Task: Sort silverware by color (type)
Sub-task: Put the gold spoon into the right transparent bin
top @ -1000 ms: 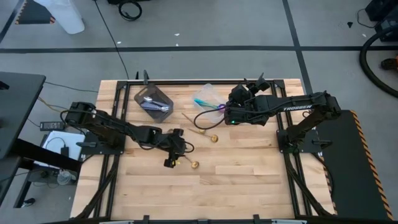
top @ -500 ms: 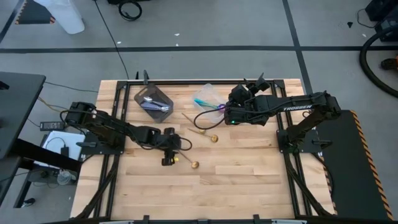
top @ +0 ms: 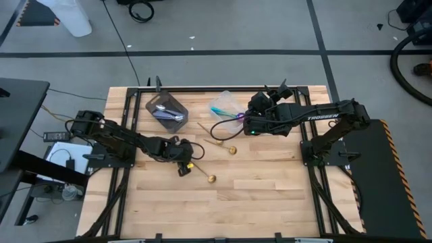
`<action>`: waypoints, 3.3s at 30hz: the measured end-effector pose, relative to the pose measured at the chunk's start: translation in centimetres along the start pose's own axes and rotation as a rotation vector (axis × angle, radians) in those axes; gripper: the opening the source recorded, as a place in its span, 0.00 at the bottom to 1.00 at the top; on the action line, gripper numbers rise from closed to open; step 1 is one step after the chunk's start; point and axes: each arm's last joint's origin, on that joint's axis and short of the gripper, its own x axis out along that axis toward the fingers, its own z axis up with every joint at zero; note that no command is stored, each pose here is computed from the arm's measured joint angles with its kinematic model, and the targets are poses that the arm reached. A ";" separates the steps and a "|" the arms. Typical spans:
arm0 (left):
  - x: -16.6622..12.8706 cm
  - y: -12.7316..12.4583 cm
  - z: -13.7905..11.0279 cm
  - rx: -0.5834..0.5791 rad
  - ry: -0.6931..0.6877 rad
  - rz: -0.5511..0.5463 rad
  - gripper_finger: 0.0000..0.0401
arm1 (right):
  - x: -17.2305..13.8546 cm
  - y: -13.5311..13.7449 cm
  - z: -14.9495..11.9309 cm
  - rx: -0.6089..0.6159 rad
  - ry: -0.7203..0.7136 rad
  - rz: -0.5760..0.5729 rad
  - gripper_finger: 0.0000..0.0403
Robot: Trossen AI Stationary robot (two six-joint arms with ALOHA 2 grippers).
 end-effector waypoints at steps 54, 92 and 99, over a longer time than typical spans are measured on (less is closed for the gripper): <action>0.4 0.3 -1.2 0.071 0.115 0.147 0.04 | 0.0 0.1 0.0 0.001 0.011 0.020 0.34; -4.6 -5.7 2.7 1.297 -0.270 0.550 0.04 | 2.2 6.1 4.3 0.137 -0.115 0.908 0.34; -5.0 -6.2 3.7 1.588 -0.289 0.648 0.04 | 3.3 6.0 4.3 0.282 -0.004 1.091 0.34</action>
